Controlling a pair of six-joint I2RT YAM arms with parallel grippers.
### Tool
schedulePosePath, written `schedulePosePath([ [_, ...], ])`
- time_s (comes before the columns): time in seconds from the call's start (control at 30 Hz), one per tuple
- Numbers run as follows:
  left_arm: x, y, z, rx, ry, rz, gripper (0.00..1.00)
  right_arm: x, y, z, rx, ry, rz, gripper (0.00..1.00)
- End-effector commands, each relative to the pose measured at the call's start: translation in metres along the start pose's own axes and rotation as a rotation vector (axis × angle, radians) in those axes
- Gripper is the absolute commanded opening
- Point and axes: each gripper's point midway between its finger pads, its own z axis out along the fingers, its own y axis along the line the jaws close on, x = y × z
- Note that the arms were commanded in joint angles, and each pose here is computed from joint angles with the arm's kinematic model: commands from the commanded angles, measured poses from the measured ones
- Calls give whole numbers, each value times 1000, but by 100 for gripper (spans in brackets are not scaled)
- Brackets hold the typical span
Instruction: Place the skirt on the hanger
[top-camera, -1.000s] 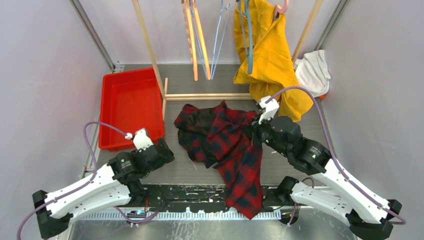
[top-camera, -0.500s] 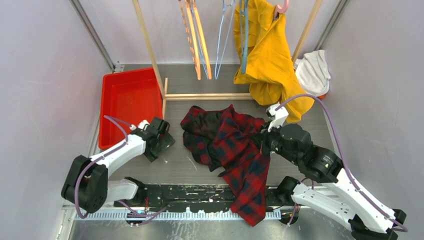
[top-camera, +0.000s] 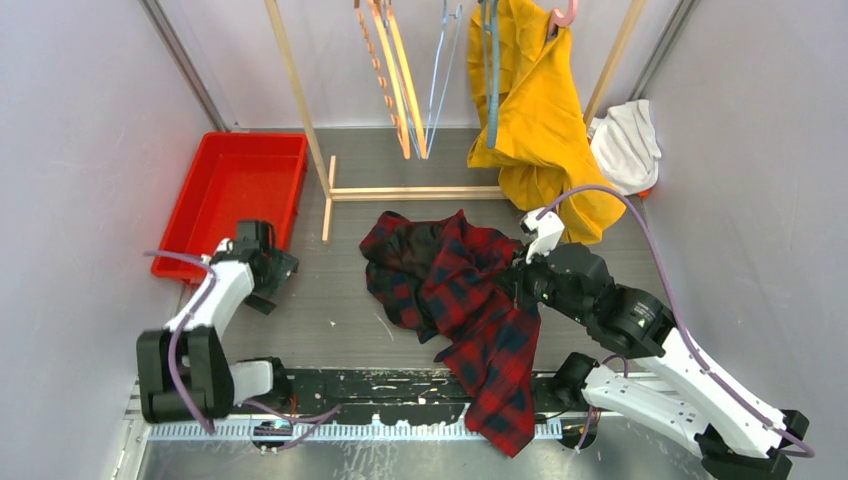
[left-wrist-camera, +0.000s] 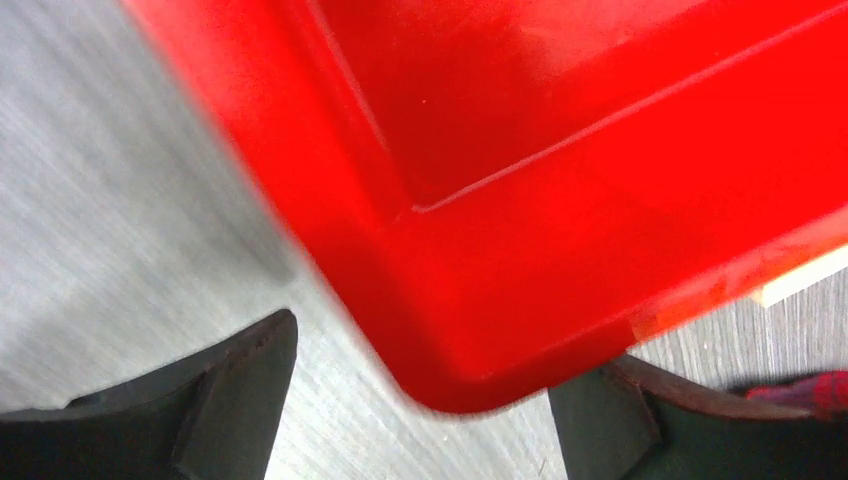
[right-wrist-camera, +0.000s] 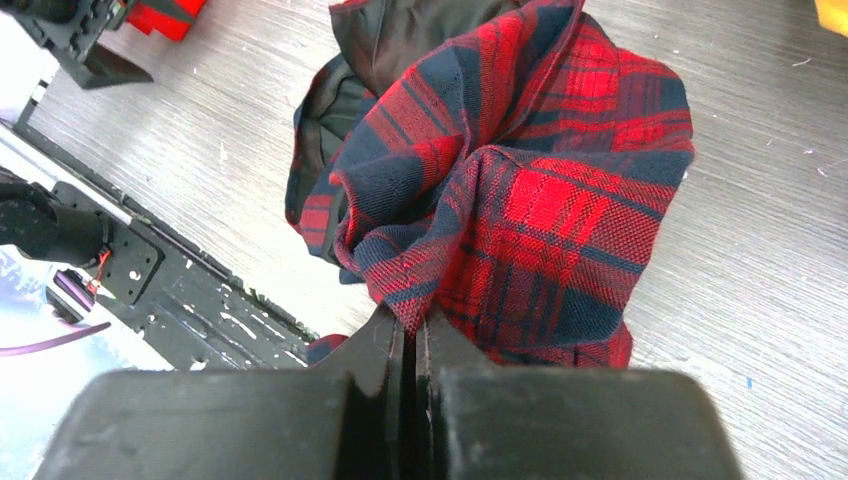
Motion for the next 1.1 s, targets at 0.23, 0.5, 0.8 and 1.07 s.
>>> schedulePosePath([
  [0.23, -36, -77, 43, 105, 28, 104, 84, -22, 13, 3, -37, -45, 21, 1],
  [0.5, -50, -122, 56, 231, 28, 151, 83, -24, 14, 1, -33, -38, 21, 1],
  [0.8, -69, -168, 57, 326, 23, 181, 83, -25, 10, -8, -19, -46, 34, 1],
  [1.07, -54, -156, 12, 412, 72, 284, 86, -22, 12, -11, -32, -39, 37, 1],
])
